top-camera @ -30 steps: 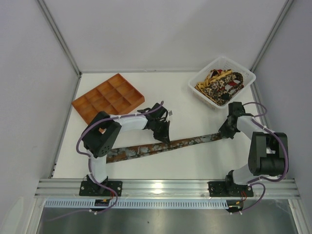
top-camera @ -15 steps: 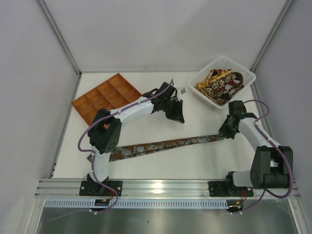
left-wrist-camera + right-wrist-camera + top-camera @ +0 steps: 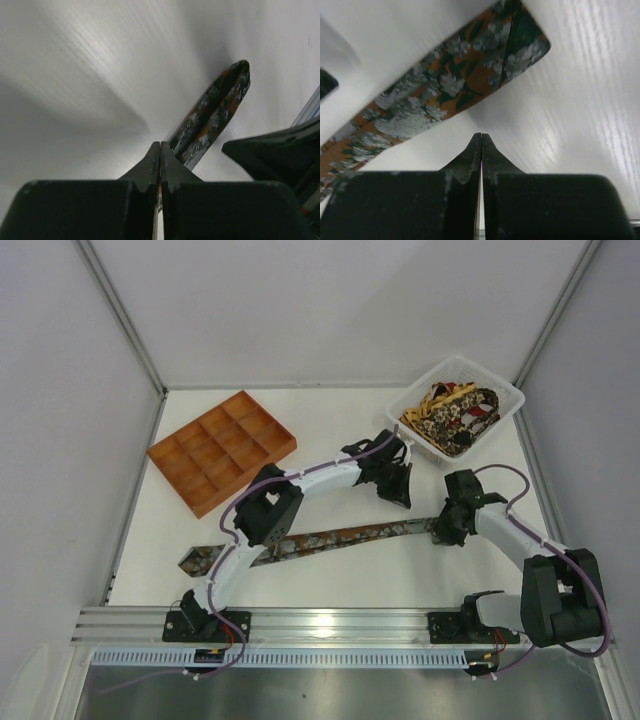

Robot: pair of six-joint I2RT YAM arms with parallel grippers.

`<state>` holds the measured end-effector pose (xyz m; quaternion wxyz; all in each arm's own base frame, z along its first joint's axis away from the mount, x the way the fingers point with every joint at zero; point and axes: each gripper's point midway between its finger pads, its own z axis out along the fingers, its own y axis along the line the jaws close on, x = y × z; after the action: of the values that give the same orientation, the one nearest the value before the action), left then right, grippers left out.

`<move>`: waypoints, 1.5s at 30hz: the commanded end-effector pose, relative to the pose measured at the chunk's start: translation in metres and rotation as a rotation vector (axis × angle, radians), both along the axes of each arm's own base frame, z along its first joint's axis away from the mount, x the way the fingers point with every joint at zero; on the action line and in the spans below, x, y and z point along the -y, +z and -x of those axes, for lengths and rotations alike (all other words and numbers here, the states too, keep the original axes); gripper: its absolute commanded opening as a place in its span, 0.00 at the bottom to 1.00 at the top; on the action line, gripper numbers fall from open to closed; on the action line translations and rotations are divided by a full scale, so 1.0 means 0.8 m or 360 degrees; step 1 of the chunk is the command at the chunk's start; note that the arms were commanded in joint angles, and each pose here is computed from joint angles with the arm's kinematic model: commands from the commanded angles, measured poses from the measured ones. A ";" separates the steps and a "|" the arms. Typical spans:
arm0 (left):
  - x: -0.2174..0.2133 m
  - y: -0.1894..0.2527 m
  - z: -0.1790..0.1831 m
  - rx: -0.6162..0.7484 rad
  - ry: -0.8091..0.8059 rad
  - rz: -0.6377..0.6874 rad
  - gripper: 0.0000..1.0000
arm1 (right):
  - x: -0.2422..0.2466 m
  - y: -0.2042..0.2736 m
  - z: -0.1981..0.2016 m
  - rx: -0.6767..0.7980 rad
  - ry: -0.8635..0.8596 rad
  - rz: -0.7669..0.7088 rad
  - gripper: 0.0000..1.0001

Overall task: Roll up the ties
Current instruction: Flatten the tie

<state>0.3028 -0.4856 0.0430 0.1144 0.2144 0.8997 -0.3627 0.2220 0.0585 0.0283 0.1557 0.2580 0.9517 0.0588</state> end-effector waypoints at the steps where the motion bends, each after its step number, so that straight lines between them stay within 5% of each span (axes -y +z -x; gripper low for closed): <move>1: 0.029 0.024 -0.018 0.0096 0.0057 0.0043 0.03 | -0.006 -0.012 0.000 0.0041 -0.0019 0.0028 0.00; 18: 0.028 -0.014 0.010 -0.0025 -0.0045 -0.0060 0.03 | -0.009 -0.023 -0.050 0.0070 0.0007 0.0094 0.00; 27: -0.020 0.085 -0.051 0.0373 0.0186 -0.0120 0.11 | 0.016 0.059 -0.048 0.0270 -0.0071 0.0129 0.01; 31: -0.018 0.129 -0.045 0.0413 0.0153 -0.0021 0.18 | 0.049 0.077 -0.066 0.0328 -0.0157 0.0166 0.23; 36: 0.010 0.134 0.012 0.0216 -0.0050 0.0280 0.04 | 0.051 0.066 -0.091 0.0466 -0.0013 -0.0050 0.40; 40: 0.029 0.119 0.048 0.0053 -0.0173 0.0414 0.01 | 0.064 0.061 -0.110 0.0575 0.0029 -0.0156 0.68; 45: 0.056 0.101 0.062 -0.0018 -0.0205 0.0509 0.00 | 0.055 0.053 -0.120 0.0705 0.0181 -0.0351 0.70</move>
<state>0.2637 -0.5085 0.1126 0.1293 0.2433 0.8468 -0.4549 0.2992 0.0000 0.0585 0.2783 0.2705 0.9082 0.1569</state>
